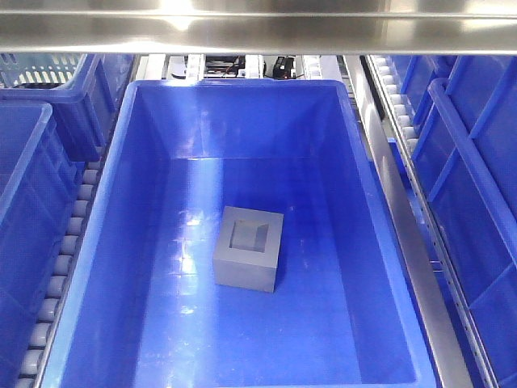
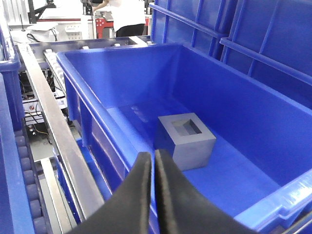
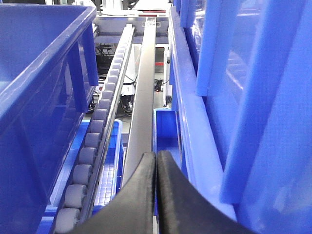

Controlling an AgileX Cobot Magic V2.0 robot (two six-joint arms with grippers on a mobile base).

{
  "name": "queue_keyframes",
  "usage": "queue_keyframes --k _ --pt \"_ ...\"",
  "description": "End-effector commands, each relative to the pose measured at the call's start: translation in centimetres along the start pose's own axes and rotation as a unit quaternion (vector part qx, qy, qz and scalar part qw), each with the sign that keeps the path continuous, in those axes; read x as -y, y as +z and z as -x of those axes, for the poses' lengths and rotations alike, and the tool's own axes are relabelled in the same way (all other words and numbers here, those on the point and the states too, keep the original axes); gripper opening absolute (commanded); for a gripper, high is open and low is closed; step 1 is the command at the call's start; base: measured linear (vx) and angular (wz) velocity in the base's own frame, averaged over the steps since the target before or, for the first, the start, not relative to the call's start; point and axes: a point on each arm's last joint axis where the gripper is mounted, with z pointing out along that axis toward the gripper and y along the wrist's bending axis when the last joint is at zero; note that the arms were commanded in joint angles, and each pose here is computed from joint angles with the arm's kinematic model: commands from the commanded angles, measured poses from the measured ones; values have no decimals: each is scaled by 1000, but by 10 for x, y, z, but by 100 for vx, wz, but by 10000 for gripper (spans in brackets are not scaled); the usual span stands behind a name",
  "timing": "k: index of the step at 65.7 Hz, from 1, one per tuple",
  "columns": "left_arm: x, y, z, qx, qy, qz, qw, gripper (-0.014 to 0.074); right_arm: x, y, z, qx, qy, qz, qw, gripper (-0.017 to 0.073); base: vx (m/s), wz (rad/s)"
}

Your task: Sort gray base to blue bin

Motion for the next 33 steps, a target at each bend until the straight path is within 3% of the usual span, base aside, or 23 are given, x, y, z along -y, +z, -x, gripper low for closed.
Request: queue_keyframes --k 1,33 --pt "2 -5 11 42 -3 -9 999 -7 0 0 3 36 -6 -1 999 -9 0 0" --pt "2 -5 11 42 -3 -9 999 -7 0 0 3 36 -6 -1 999 -9 0 0"
